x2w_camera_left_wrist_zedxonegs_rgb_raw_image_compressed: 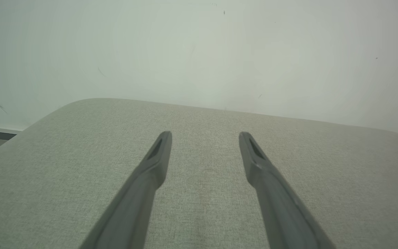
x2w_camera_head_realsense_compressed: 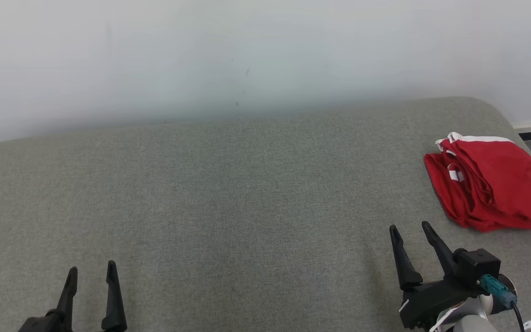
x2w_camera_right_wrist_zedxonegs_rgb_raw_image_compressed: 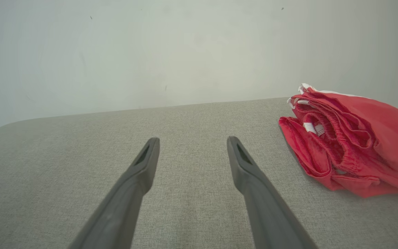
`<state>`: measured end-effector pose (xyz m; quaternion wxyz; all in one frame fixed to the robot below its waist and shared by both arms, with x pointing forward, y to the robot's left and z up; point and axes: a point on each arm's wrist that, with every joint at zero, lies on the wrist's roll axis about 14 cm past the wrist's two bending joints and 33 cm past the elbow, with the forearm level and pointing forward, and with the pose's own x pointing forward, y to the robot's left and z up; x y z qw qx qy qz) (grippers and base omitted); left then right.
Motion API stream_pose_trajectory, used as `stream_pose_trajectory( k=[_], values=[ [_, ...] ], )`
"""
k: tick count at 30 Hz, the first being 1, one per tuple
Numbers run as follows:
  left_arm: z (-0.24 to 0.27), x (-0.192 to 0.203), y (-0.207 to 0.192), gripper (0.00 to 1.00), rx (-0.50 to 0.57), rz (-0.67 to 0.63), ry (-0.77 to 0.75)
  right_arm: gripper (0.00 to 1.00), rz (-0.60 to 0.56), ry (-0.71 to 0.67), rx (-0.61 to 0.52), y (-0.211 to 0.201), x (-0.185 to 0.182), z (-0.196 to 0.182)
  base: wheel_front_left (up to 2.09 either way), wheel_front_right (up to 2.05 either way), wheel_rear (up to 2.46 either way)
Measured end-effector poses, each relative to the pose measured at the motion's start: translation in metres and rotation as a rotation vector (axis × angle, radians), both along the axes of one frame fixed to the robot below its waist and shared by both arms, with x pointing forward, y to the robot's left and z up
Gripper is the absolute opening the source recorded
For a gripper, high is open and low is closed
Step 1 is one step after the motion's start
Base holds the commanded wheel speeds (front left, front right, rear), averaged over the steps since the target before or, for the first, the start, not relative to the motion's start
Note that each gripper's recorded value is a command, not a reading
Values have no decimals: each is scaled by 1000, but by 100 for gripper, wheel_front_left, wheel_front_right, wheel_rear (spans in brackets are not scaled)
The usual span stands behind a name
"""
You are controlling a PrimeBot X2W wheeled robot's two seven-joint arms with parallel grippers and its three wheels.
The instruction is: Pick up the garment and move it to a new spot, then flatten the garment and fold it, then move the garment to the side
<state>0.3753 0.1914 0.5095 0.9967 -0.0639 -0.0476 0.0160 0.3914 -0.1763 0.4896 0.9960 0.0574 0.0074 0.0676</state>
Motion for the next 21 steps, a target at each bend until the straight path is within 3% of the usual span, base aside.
stream_pose_trajectory(
  k=[21],
  values=[
    [-5,3,-5,100,9,-15,14,100,7,13,15,4,2,-4,0,0,0]
  ],
)
